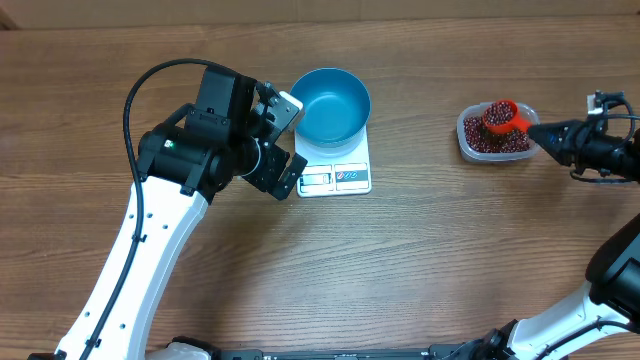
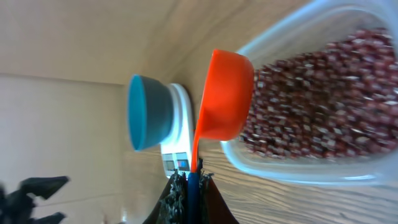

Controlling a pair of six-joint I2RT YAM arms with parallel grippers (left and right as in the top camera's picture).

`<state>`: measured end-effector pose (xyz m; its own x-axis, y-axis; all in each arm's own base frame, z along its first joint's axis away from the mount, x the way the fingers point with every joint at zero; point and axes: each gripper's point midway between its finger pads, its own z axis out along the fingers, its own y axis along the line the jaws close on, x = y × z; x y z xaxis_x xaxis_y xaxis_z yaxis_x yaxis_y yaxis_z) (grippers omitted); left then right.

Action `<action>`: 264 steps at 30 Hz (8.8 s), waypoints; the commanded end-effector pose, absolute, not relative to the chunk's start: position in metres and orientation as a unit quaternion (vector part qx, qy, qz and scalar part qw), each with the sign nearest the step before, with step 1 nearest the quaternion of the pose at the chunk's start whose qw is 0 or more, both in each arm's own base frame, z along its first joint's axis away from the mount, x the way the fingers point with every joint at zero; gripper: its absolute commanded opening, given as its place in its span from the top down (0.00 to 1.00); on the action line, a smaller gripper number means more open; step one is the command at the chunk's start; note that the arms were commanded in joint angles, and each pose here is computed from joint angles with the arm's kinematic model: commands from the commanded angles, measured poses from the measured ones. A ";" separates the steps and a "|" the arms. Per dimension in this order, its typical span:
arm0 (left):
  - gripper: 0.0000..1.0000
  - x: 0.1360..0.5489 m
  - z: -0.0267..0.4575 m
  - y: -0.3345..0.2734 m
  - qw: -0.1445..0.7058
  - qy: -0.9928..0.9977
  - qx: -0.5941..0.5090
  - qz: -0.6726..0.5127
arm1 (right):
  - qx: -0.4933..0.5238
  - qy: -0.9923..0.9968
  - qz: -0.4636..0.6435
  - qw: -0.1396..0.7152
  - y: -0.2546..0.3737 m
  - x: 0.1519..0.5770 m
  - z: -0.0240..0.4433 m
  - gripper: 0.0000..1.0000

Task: Scoop item into bowl and weigh 150g on scale
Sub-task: 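Carry the filled cup left with the right gripper over the teal bowl, then tilt the cup with the right gripper to pour beans into the bowl, then move the empty cup right with the right gripper back to the beans, then scoop beans again with the red cup using the right gripper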

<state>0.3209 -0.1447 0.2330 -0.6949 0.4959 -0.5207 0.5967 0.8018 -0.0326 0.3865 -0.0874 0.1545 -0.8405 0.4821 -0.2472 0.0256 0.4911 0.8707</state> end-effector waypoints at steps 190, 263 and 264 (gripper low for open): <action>0.00 0.320 0.241 -0.150 0.263 0.906 0.315 -0.105 | 0.006 0.997 0.017 0.075 -0.015 0.406 0.074 0.96; 0.00 0.320 0.241 -0.150 0.263 0.906 0.315 -0.105 | 0.135 0.928 0.321 0.128 -0.054 0.379 0.091 0.96; 0.00 0.320 0.241 -0.150 0.263 0.906 0.315 -0.105 | 0.137 0.925 0.328 0.131 -0.053 0.379 0.091 0.96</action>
